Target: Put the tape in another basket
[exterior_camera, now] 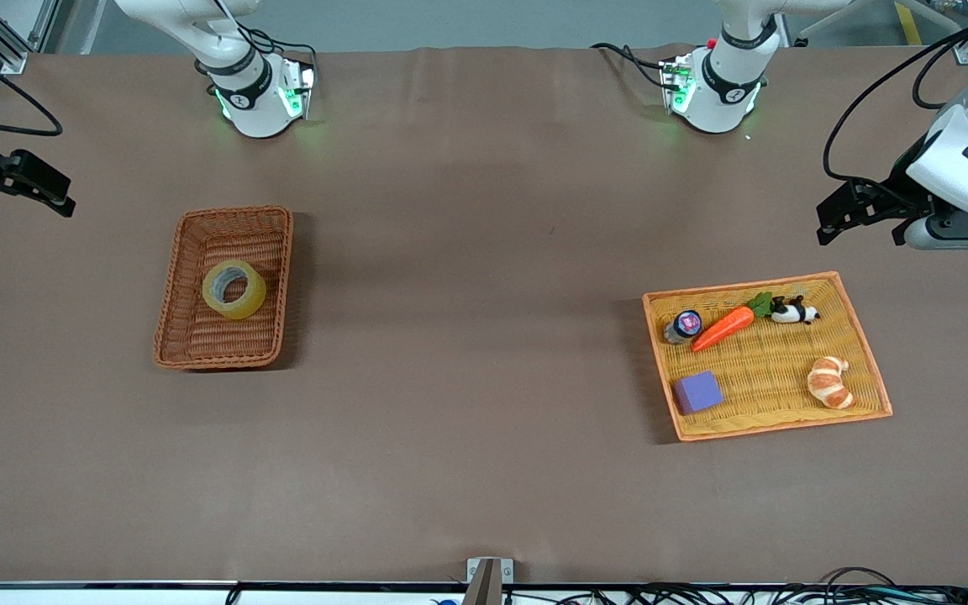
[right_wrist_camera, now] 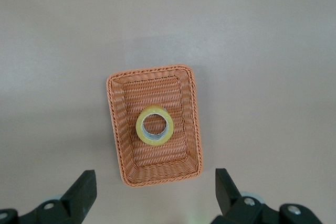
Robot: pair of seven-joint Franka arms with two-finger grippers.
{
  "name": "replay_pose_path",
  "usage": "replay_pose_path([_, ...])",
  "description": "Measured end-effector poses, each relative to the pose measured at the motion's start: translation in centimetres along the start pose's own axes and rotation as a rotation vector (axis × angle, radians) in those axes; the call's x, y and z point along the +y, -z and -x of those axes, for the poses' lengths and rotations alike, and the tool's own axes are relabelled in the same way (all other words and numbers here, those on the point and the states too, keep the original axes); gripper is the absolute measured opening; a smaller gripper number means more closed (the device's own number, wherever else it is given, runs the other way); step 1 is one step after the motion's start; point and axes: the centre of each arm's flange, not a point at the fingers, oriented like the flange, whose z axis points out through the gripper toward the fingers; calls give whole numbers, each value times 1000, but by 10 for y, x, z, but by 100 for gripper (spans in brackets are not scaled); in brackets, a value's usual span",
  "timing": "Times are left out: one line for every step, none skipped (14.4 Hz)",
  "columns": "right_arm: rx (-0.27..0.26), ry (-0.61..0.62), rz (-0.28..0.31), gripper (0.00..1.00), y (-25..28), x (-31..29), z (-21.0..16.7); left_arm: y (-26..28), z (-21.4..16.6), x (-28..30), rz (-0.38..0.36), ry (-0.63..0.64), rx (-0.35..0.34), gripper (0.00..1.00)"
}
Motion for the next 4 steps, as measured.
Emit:
replay_pose_path([0,10,0,100,0,0,0,-1,1,0,-1,0,-6,100])
replay_pose_path([0,19,0,100,0,0,0,-1,1,0,-1,0,-8,100])
replay_pose_path([0,23,0,100,0,0,0,-1,1,0,-1,0,-9,100])
replay_pose_path([0,24,0,100,0,0,0,-1,1,0,-1,-1,-9,100])
